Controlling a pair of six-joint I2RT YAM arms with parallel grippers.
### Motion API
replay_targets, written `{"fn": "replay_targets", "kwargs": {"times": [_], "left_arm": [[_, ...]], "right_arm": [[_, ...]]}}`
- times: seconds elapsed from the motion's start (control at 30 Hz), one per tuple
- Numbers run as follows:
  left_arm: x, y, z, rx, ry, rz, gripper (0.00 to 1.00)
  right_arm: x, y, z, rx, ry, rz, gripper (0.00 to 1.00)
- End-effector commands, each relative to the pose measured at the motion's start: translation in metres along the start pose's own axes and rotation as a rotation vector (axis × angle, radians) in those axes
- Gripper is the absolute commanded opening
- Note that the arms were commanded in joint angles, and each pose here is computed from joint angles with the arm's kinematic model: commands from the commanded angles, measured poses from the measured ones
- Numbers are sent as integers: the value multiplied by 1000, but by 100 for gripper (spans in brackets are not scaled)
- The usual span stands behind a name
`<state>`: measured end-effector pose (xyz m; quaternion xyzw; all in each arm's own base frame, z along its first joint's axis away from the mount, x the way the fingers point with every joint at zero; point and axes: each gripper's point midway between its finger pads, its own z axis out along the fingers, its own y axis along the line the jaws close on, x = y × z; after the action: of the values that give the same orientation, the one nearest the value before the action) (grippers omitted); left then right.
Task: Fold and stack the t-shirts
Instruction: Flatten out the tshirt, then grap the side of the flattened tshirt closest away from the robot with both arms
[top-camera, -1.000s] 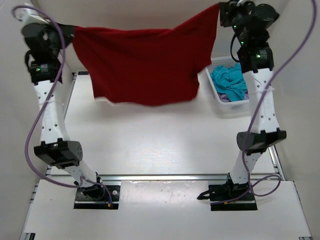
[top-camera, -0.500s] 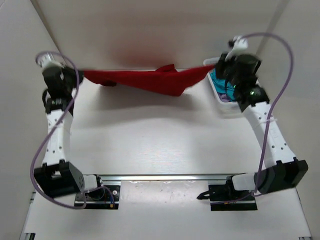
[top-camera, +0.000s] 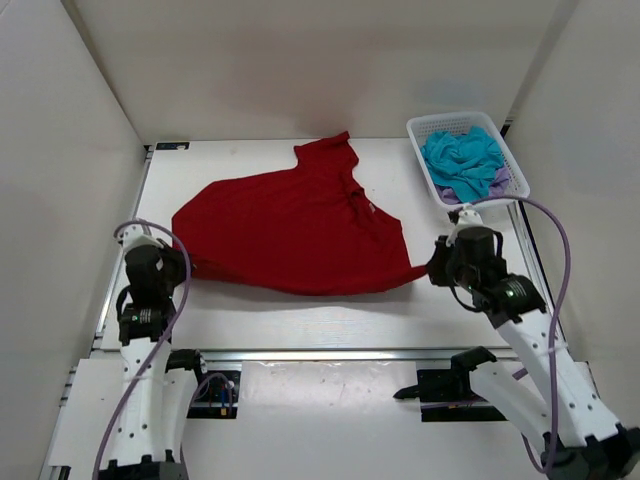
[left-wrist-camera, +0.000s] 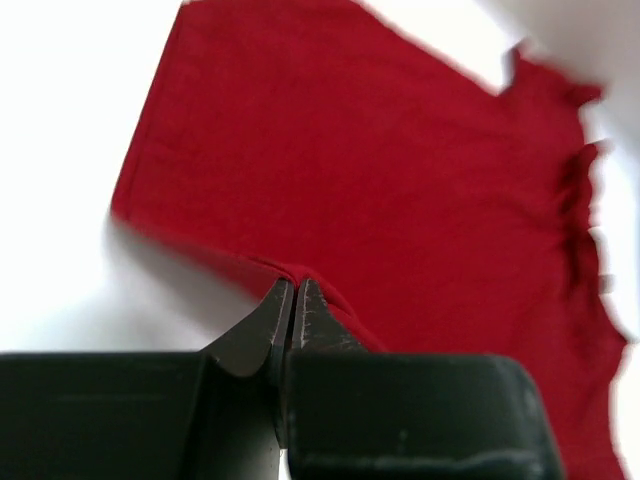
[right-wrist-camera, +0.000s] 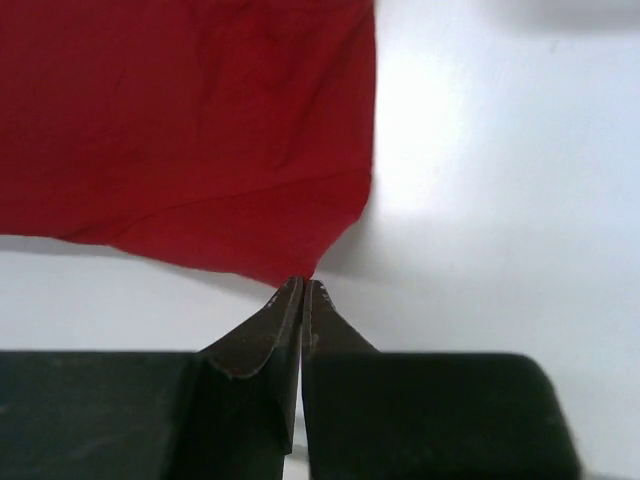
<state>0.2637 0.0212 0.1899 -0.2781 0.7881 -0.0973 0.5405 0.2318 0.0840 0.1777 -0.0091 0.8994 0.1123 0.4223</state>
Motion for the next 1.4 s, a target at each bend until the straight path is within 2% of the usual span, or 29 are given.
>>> {"fn": "replay_targets", "kwargs": {"times": [0.0,0.1,0.3,0.4,0.47,0.67,0.73,0.8,0.87,1.03,1.37], "left_arm": [[29,4,-15,-41,68,49,0],[27,-15,-29,-10,70,76,0],[39,14,-22,-38,145,22,0],[44,9,-20,-27,166,-17,0],[41,10,-18,-40,150,-41,0],[52,28,3,-78,193,-139,0],[60,37,11,-93,219,-167,0],[58,45,18,-122,209,-189,0],[53,50,23,-144,194,-211,0],[53,64,37,-194,205,-251,0],[36,75,70,-249,196,-314,0]], "right_arm": [[42,14,-27,-94,118,106,0],[65,17,-39,-118,156,156,0],[73,21,-47,-137,143,192,0],[75,21,-35,-130,170,157,0],[67,21,-23,-122,160,125,0],[-11,33,31,-162,64,85,1],[-21,33,55,-125,95,71,0],[-50,37,69,-117,53,59,0],[-57,39,92,-125,85,70,0],[-94,39,129,-122,49,94,0],[-112,27,195,-105,104,118,0]]}}
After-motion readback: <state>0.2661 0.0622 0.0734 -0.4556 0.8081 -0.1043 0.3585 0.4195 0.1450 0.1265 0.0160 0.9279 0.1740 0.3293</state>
